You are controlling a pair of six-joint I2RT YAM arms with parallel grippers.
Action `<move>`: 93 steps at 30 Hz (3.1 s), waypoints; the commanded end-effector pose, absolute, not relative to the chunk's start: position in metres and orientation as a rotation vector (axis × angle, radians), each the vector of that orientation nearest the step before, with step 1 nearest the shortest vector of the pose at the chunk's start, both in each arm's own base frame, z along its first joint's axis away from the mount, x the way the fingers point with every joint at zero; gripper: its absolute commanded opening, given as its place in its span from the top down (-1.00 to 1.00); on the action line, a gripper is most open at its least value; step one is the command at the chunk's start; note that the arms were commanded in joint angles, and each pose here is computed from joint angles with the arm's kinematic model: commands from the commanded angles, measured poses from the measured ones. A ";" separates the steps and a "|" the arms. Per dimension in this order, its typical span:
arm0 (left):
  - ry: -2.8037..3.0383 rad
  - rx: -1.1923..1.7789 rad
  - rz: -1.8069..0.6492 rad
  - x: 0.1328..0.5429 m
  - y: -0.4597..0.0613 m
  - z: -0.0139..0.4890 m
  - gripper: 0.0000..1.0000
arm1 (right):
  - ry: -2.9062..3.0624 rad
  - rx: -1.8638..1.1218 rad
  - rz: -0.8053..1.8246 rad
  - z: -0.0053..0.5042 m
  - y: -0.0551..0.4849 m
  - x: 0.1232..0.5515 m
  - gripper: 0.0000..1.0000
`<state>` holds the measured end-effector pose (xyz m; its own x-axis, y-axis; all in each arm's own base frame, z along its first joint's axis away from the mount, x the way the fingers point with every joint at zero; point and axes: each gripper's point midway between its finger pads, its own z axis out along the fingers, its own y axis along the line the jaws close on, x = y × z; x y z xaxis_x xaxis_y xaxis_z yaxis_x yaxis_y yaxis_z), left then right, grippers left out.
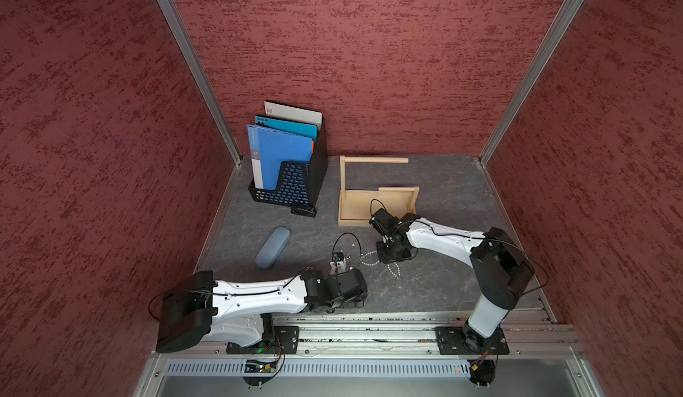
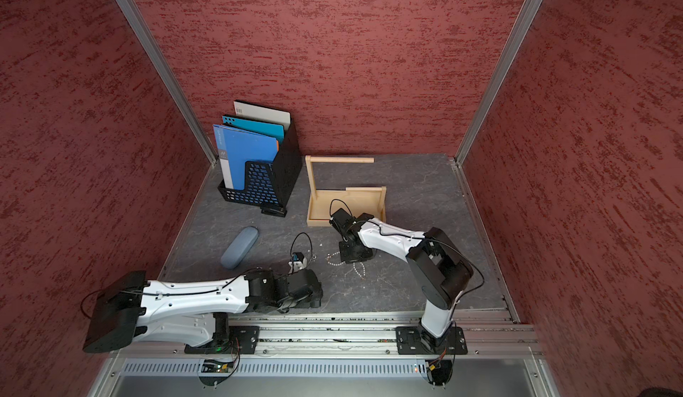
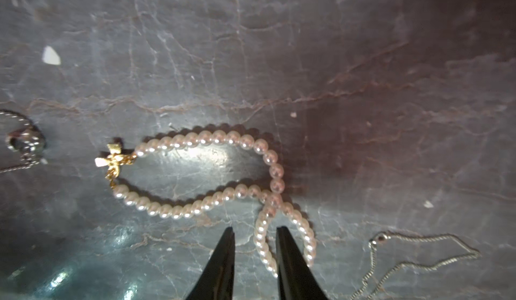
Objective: Hang the necklace on the jewelry display stand
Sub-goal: Pick up the necklace from the center of the board.
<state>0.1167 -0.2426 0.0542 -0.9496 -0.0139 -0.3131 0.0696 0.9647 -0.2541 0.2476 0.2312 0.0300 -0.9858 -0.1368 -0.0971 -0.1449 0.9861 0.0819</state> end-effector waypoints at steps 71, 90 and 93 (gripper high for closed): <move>1.946 0.661 -1.053 0.268 -0.356 0.293 0.07 | 2.453 -0.865 0.383 0.347 0.224 0.228 1.00; 1.921 0.663 -1.215 0.265 -0.370 0.313 1.00 | 2.417 -0.744 0.178 0.347 0.199 0.248 1.00; 1.927 0.649 -1.202 0.260 -0.362 0.315 1.00 | 2.379 -0.699 0.148 0.355 0.192 0.252 1.00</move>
